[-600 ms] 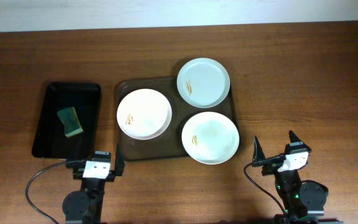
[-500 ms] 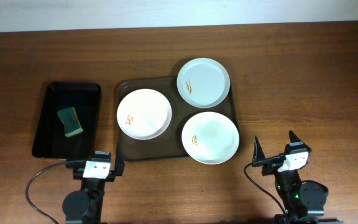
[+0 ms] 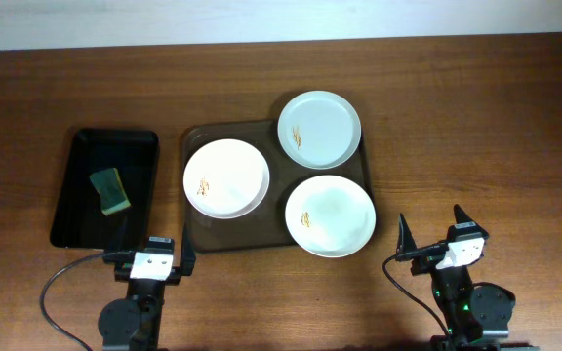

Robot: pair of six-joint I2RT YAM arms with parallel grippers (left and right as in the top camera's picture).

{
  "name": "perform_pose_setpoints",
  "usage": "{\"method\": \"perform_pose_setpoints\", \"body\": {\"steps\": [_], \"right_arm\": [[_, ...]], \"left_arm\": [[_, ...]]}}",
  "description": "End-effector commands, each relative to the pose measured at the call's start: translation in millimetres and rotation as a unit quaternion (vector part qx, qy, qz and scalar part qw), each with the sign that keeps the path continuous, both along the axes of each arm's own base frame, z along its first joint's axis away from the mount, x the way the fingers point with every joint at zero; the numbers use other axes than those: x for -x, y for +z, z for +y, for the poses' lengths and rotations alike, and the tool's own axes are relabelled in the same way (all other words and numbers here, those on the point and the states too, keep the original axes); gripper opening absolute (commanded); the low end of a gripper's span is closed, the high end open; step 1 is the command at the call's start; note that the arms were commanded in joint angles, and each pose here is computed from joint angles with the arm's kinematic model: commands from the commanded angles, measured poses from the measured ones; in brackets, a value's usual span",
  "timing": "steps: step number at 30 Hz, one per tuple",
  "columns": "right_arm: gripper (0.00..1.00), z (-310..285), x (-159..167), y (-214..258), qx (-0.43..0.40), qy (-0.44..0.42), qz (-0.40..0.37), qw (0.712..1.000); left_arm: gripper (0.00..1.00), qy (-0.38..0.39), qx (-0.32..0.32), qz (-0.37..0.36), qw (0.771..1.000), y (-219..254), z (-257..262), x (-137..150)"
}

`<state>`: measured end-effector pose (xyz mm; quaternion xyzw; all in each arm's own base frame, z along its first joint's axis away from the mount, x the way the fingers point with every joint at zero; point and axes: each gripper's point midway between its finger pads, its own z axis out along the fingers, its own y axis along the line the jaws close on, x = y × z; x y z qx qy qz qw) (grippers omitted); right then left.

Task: Clean dirty plates on tray and stack at the side
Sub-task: 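Raise both arms from rest toward the sponge and plates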

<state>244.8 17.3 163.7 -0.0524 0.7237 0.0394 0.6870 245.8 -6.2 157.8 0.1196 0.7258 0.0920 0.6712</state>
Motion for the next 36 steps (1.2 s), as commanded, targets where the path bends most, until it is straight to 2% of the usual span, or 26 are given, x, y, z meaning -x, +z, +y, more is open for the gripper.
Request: {"method": "perform_pose_setpoints", "body": {"steps": [1, 28, 30, 32, 34, 36], "right_arm": [[0.98, 0.0, 0.1, -2.1, -0.004, 0.002, 0.001, 1.000], [0.98, 3.3, 0.5, -1.1, -0.004, 0.011, -0.001, 1.000], [0.98, 3.9, 0.6, -1.4, -0.004, 0.013, 0.000, 1.000], [0.98, 6.1, 1.3, 8.1, -0.010, 0.019, -0.015, 1.000], [0.98, 6.0, 4.2, 30.6, -0.040, 0.018, -0.033, 0.998], [0.98, 6.0, 10.1, 67.8, -0.037, 0.018, -0.065, 0.997]], "left_arm": [[0.99, 0.003, -0.008, -0.002, 1.000, -1.3, 1.1, 0.0], [0.99, -0.003, -0.007, -0.014, 1.000, 4.6, -1.1, -0.3], [0.99, -0.046, 0.014, -0.016, 0.999, 6.2, -16.1, 0.7], [0.99, -0.045, 0.094, -0.027, 0.994, 20.1, -17.2, 1.3], [0.99, -0.049, 0.108, -0.024, 0.993, 42.8, -18.8, 2.8], [0.99, -0.046, 0.108, 0.005, 0.993, 75.1, -18.9, 1.5]]}}
